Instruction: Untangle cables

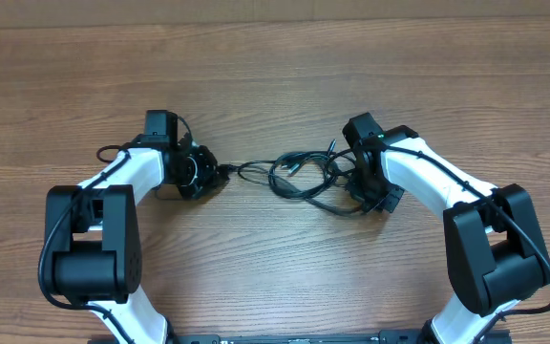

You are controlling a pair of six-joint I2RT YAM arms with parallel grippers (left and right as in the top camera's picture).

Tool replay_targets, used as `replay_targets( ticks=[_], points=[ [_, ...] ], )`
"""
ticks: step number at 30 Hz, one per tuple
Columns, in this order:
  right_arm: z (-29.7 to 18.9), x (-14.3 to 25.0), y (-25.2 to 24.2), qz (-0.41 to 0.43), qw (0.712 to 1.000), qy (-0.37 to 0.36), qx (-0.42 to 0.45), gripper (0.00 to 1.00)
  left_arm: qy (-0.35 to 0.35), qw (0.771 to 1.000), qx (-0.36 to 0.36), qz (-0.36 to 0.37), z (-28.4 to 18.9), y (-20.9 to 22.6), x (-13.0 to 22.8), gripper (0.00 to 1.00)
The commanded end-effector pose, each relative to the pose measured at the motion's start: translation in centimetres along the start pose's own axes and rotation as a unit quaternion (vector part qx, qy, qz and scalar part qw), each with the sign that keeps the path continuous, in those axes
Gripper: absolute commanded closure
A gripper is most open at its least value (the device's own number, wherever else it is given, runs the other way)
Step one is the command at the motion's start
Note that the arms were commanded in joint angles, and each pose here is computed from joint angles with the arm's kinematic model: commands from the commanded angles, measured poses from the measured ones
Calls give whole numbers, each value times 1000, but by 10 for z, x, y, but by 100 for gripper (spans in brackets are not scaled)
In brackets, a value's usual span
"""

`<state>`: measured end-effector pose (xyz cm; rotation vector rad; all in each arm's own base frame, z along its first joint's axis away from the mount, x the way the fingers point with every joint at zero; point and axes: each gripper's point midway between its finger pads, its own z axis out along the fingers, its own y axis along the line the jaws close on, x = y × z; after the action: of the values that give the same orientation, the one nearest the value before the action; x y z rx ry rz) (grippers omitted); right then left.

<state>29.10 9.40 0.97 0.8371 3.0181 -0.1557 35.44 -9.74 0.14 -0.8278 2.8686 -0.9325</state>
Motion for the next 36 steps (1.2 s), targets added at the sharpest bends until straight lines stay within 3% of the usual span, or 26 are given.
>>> replay_targets(
  ticks=[1,5,10,12,20,23,28,36],
  points=[
    [4,-2,-2,-27,1000,1,5,80,-17,999,-31,39,-9,2,-13,90],
    [4,-3,-3,-40,999,-1,8,80,-34,993,-104,37,-23,16,-23,86],
    [3,11,14,-39,998,39,-39,80,15,994,-49,94,-22,-8,-5,67],
    [2,14,21,-39,996,49,-60,80,35,994,-37,94,-20,-13,6,65],
    [1,16,30,-40,994,59,-82,80,87,986,-52,130,1,-31,50,61],
    [0,20,32,-40,993,70,-89,80,90,985,-64,131,11,-40,63,65],
    [-3,29,39,-41,988,95,-112,80,37,987,-126,96,32,-48,74,65],
    [-3,29,39,-41,988,95,-111,80,-12,989,-126,81,48,-70,80,65]
  ],
)
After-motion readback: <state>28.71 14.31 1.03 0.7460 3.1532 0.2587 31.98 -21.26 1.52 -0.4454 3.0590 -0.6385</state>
